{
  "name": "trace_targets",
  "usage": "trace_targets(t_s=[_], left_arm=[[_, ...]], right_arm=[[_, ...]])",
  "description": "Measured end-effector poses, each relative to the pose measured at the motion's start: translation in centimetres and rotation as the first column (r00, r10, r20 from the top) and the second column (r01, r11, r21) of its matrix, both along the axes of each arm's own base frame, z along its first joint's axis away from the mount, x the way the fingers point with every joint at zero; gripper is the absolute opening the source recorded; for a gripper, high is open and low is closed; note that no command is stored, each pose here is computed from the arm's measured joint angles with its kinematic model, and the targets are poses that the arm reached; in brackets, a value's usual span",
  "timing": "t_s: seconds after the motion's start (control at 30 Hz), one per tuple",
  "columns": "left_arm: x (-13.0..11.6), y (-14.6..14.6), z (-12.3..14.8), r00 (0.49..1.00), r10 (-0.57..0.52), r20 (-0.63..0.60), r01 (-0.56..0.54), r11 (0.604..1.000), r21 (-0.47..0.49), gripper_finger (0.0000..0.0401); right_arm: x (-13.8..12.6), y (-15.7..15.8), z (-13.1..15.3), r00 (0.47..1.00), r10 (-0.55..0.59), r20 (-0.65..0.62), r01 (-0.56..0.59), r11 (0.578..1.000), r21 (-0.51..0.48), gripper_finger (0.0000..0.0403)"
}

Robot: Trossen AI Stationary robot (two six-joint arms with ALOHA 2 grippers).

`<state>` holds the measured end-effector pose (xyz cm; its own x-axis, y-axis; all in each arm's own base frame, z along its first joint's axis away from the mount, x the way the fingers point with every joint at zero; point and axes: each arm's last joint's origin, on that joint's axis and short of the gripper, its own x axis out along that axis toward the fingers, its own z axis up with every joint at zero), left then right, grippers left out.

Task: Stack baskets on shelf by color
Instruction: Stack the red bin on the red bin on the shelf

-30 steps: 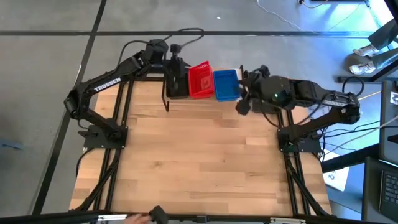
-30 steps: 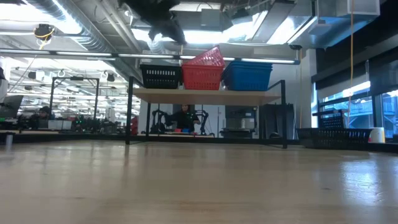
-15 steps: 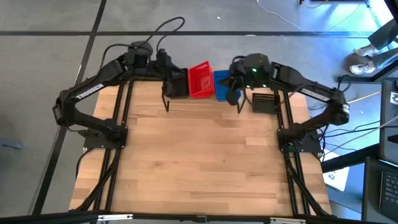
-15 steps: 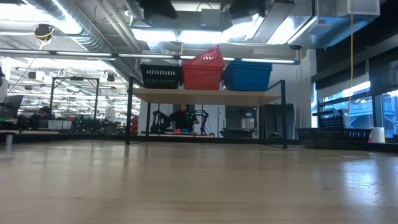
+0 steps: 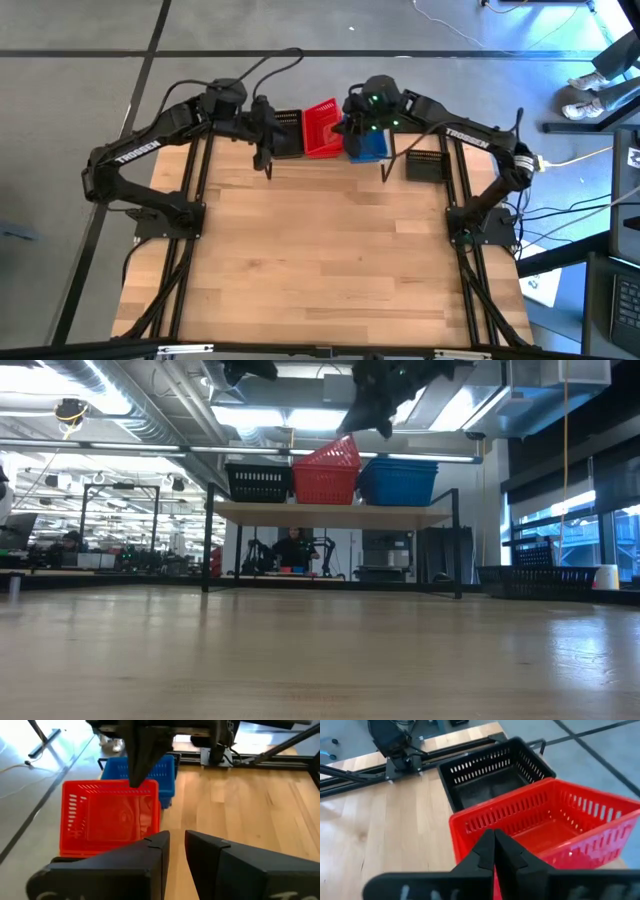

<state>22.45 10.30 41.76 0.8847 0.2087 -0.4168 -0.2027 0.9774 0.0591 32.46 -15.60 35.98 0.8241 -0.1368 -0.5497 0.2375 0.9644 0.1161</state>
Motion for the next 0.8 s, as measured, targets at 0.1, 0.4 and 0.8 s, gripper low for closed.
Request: trace_targets(t_s=[0.1,0.4,0.8], left_arm=[[0.1,-0.3,-0.1,1.000,-0.011,-0.011,0.011,1.000,-0.005,0.0053],[0.2,-0.6,-0.1,1.000,-0.024,-0.011,0.024,1.000,-0.004,0.0053],[0.2,-0.4,-0.1,1.000,-0.016,-0.022,0.017,0.999,0.034,0.0053]], right_arm=[[0.0,-0.6,-0.4,1.000,-0.009,-0.009,0.009,1.000,0.009,0.0001],[-0.4,-1.2,0.4,1.000,-0.016,0.020,0.016,1.000,-0.017,0.0000],[-2.8,-0.3,8.1,0.954,-0.295,0.059,0.296,0.955,-0.010,0.0056]])
